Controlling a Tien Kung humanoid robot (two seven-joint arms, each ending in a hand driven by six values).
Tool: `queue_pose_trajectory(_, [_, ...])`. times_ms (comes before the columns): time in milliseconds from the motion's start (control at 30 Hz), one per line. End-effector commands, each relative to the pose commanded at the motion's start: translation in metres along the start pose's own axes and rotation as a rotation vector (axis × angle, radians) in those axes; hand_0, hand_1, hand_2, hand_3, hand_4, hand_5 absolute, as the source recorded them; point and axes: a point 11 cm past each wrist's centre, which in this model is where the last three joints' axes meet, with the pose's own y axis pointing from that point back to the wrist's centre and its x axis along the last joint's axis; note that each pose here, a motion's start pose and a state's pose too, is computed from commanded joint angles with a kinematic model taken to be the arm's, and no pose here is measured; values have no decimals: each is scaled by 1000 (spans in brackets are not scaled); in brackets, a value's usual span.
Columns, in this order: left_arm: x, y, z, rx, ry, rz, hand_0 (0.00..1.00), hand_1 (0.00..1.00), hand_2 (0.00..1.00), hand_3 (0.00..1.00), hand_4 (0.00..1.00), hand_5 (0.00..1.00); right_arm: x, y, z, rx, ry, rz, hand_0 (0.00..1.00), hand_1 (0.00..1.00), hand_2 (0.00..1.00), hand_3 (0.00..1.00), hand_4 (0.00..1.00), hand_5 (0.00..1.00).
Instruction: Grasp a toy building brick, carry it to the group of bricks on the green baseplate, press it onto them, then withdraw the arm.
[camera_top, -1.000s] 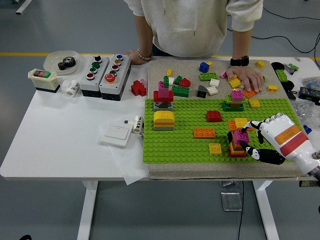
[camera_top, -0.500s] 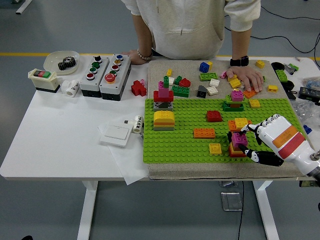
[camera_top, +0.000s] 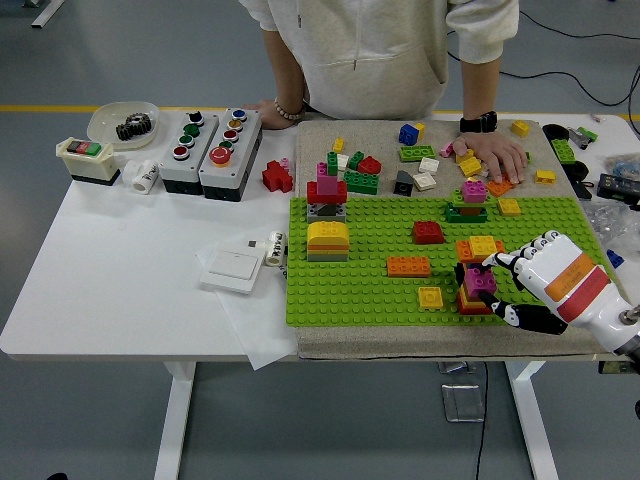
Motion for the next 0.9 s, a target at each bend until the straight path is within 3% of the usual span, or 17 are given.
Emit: queue_pose_trajectory(900, [5,1,5,-13,-4,10,550,617,677,605,630,732,0,-3,3,13,-29,15,133,164,226,524,535,399])
